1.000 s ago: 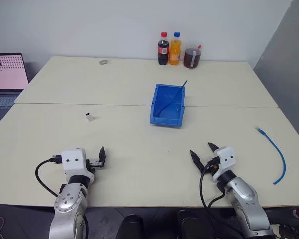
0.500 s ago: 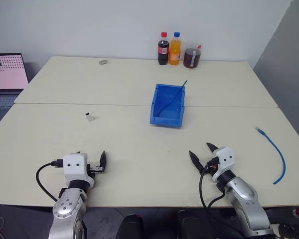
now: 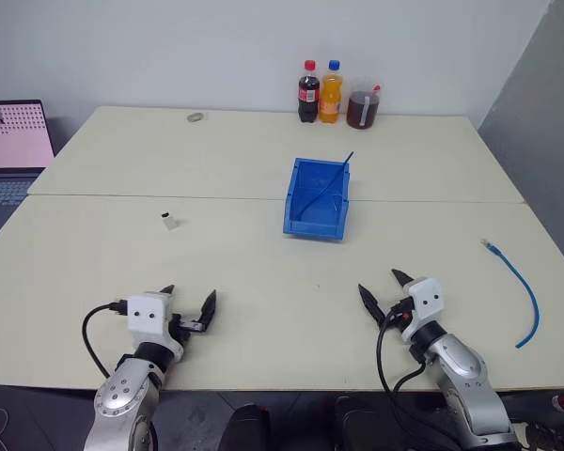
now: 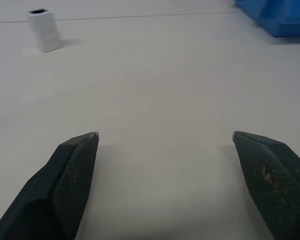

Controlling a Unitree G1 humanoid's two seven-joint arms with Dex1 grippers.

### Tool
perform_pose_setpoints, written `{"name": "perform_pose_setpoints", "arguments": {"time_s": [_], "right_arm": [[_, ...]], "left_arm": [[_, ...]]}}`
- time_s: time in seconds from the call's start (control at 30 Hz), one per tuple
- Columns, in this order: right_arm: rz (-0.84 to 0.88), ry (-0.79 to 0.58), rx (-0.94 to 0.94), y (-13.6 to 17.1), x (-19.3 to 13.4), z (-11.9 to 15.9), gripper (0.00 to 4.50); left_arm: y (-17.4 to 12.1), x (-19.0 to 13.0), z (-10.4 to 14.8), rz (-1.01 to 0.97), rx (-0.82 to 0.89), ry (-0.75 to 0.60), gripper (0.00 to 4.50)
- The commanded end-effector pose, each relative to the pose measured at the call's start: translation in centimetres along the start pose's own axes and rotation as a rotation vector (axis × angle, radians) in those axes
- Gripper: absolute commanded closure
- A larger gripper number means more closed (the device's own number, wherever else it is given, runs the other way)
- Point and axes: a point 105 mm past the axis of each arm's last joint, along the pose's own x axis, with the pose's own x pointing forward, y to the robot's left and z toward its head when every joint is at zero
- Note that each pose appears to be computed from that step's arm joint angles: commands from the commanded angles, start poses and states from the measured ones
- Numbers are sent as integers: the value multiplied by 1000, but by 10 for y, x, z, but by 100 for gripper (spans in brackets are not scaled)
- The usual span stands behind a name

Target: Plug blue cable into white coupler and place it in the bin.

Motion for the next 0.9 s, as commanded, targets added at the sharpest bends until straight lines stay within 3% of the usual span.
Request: {"name": "perform_pose_setpoints", "arguments": {"time_s": [0.03, 0.3, 0.43, 0.6, 0.9], "right_arm": [[-68, -106, -58, -18, -8, 30, 7], [-233, -138, -91, -92, -34, 72, 7], [-371, 3, -75, -147, -51, 65, 7], [-410, 135, -35, -186, -68, 55, 7], [-422, 300, 85, -220, -99, 31, 7]], "left_arm": [[-26, 8, 29, -245, 102, -69, 0], [-82, 23, 52, -703, 216, 11, 0], [-104, 35, 70, -846, 230, 19, 0], [-121, 41, 83, -1033, 328, 64, 0], [-139, 46, 106, -1191, 471, 69, 0]]}}
